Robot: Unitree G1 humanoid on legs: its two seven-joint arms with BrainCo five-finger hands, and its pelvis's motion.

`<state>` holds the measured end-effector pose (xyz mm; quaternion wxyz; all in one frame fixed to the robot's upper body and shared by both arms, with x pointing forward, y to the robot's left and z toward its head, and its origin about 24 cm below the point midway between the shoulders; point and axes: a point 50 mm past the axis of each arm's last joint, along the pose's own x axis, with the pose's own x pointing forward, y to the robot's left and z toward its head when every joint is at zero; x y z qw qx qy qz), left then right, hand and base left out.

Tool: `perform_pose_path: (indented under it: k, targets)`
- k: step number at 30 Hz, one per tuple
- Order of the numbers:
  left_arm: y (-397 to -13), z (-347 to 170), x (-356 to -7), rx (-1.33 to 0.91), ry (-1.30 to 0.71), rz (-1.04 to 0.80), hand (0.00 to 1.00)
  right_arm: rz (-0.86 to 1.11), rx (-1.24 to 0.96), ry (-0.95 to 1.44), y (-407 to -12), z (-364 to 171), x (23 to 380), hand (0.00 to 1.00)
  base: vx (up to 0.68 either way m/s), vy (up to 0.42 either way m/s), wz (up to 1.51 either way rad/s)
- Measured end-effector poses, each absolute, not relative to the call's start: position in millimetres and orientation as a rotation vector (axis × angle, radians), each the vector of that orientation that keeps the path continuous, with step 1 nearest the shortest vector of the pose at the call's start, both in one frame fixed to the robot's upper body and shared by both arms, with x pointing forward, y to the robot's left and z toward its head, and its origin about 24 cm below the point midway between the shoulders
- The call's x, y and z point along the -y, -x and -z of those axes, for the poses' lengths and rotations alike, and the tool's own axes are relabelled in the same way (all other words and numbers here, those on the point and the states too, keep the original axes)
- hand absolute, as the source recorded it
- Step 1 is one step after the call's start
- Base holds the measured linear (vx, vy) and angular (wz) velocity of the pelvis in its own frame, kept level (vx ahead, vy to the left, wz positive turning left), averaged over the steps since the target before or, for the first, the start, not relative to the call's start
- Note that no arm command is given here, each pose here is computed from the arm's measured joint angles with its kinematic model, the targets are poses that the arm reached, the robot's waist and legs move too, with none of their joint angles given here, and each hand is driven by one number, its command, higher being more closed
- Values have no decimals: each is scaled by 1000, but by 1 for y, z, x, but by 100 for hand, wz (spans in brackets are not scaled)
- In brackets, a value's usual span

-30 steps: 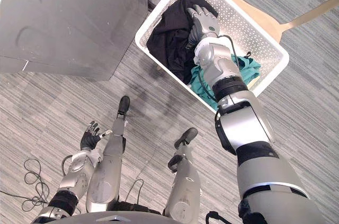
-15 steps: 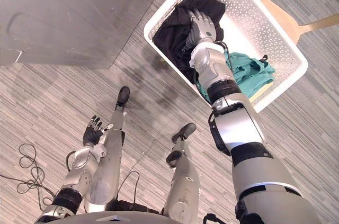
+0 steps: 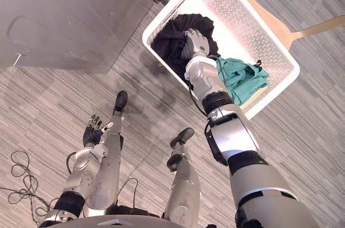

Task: Pick up the laundry basket with both hands and put the clothes into the washing machine.

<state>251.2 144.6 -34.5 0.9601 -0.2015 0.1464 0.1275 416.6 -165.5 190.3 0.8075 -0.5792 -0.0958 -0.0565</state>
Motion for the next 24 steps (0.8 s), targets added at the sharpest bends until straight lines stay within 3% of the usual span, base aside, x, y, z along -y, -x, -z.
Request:
perform_pose_path:
  k: [17, 24]
  targets:
    - [-242, 54, -145, -389, 381, -287, 0, 118, 62, 1125, -414, -154, 174, 100, -8, -2, 0]
    - [-236, 65, -148, -447, 373, -321, 0, 276, -18, 222, -408, -135, 173, 100, -20, -21, -10]
